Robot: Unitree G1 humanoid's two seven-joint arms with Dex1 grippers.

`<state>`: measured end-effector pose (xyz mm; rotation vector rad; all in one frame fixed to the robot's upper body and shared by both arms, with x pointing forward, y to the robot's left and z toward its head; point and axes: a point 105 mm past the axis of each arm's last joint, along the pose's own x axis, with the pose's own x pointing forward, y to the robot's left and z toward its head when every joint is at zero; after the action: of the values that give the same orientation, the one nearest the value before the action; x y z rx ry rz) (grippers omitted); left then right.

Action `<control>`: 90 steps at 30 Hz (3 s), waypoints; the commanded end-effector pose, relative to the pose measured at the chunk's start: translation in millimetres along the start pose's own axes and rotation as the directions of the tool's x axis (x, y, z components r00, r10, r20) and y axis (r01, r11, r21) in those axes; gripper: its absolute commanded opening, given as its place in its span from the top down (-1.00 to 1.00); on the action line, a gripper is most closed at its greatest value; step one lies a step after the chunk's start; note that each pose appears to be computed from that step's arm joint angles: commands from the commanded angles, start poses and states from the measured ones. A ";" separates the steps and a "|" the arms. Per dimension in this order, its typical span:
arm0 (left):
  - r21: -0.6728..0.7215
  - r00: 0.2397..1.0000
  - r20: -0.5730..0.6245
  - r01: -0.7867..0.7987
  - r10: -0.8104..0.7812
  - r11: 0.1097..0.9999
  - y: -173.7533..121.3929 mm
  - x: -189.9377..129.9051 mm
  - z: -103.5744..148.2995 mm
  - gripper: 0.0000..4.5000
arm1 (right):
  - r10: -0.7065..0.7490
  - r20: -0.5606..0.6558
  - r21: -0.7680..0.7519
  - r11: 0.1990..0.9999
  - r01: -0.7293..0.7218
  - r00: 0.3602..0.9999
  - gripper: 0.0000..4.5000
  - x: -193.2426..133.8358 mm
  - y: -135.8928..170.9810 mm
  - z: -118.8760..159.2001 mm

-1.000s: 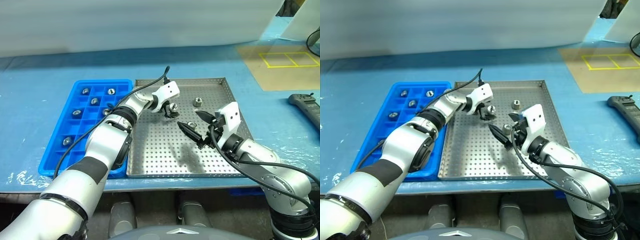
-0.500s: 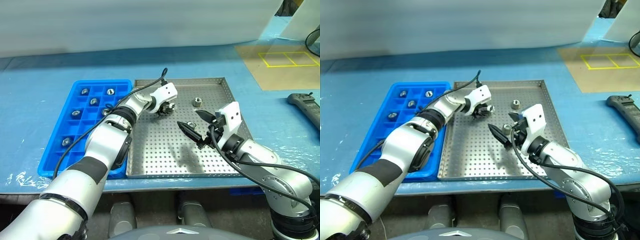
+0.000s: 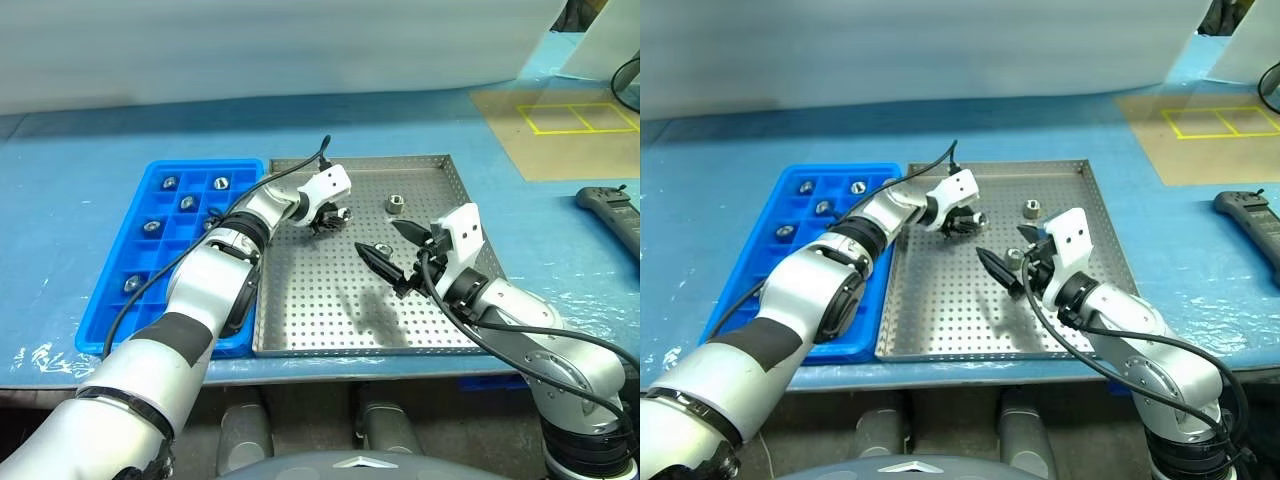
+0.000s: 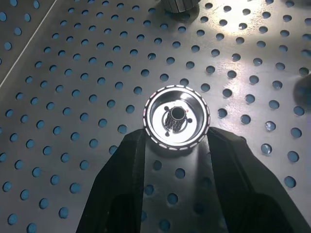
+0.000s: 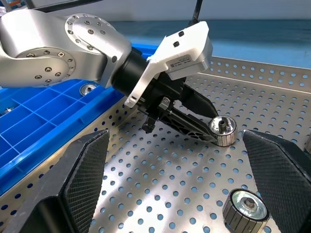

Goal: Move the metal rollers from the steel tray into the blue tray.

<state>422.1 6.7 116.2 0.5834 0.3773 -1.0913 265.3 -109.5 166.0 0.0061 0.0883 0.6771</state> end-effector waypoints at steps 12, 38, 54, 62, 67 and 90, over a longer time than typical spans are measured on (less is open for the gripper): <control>0.160 0.989 0.085 0.110 -0.124 0.981 13.3 -36.8 47.3 0.29 | 0.110 -0.071 -0.040 0.993 -0.113 0.991 -1.00 0.3 11.7 -9.2; 0.180 0.974 0.224 -0.006 -0.035 0.984 43.4 -111.2 35.5 0.29 | 0.327 -0.047 -0.103 0.938 -0.331 0.944 -1.00 47.9 10.1 -2.7; 0.028 0.957 0.194 -0.227 0.217 0.974 28.6 -159.2 -8.1 0.29 | 0.419 -0.039 -0.129 0.898 -0.420 0.907 -1.00 68.1 16.1 -0.9; -0.017 0.939 0.178 -0.297 0.295 0.955 18.9 -181.2 -17.0 0.29 | 0.478 -0.040 -0.134 0.868 -0.479 0.877 -1.00 79.0 22.1 -0.1; -0.051 0.933 0.141 -0.327 0.331 0.944 12.4 -191.1 -30.2 0.29 | 0.521 -0.046 -0.137 0.842 -0.522 0.852 -1.00 84.9 27.8 -0.2; -0.145 0.886 -0.052 -0.464 0.461 0.874 -12.5 -233.5 -83.8 0.29 | 0.647 -0.083 -0.140 0.745 -0.652 0.758 -1.00 98.4 43.6 -1.6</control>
<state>312.4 215.1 163.7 0.4776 0.3483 -0.6305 316.5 -18.7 147.7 -0.1215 0.1036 1.3625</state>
